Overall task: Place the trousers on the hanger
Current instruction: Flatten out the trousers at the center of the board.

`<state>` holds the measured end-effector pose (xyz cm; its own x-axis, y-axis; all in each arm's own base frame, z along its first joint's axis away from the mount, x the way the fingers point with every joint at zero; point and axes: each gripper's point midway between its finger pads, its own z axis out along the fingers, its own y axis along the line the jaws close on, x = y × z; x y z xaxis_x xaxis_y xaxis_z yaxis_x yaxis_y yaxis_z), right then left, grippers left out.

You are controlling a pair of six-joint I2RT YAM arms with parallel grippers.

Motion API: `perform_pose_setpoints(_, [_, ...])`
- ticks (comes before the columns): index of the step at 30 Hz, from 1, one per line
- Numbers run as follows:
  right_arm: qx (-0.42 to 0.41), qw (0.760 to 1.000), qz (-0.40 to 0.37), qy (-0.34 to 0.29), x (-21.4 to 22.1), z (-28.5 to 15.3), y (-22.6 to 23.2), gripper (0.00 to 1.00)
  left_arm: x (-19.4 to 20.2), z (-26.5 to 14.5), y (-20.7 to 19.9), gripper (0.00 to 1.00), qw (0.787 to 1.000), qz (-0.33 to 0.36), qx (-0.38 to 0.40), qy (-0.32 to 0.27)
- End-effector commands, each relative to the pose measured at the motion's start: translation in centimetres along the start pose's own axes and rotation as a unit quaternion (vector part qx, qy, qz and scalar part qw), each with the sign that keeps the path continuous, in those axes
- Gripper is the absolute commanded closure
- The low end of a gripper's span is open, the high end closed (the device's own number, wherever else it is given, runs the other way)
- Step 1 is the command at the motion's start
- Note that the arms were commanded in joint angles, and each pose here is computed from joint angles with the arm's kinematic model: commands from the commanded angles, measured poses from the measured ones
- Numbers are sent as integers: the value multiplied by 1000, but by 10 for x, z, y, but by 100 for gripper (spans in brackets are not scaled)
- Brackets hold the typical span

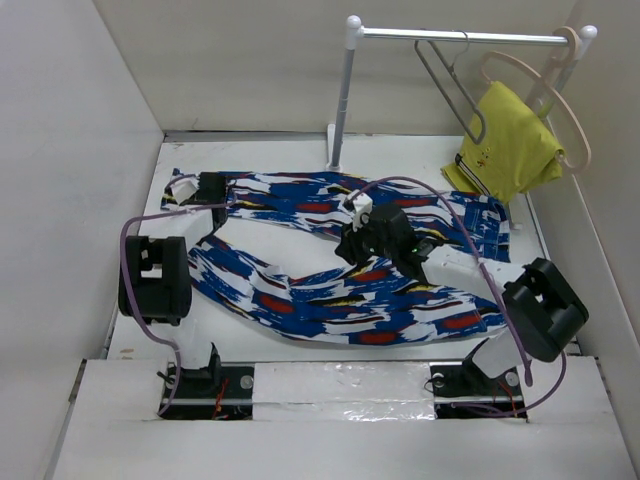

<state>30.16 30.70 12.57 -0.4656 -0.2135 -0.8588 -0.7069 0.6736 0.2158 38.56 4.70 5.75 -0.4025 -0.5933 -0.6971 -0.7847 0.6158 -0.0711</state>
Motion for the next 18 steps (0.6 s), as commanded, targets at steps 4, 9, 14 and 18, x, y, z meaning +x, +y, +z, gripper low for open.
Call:
perform_pose_setpoints(4, [-12,1000,-5,10,1,13,-1,61,-21,12,-4,58,999,35,-25,-13])
perform_pose_setpoints(9, [0,999,-1,33,12,21,-10,55,-12,24,-4,59,998,58,-38,-2])
perform_pose_setpoints(14, [-7,998,-2,68,31,36,-9,54,-8,27,-7,70,997,69,-33,5])
perform_pose_setpoints(18, [-15,995,-8,93,44,47,-3,53,-7,32,-2,84,996,74,-42,9])
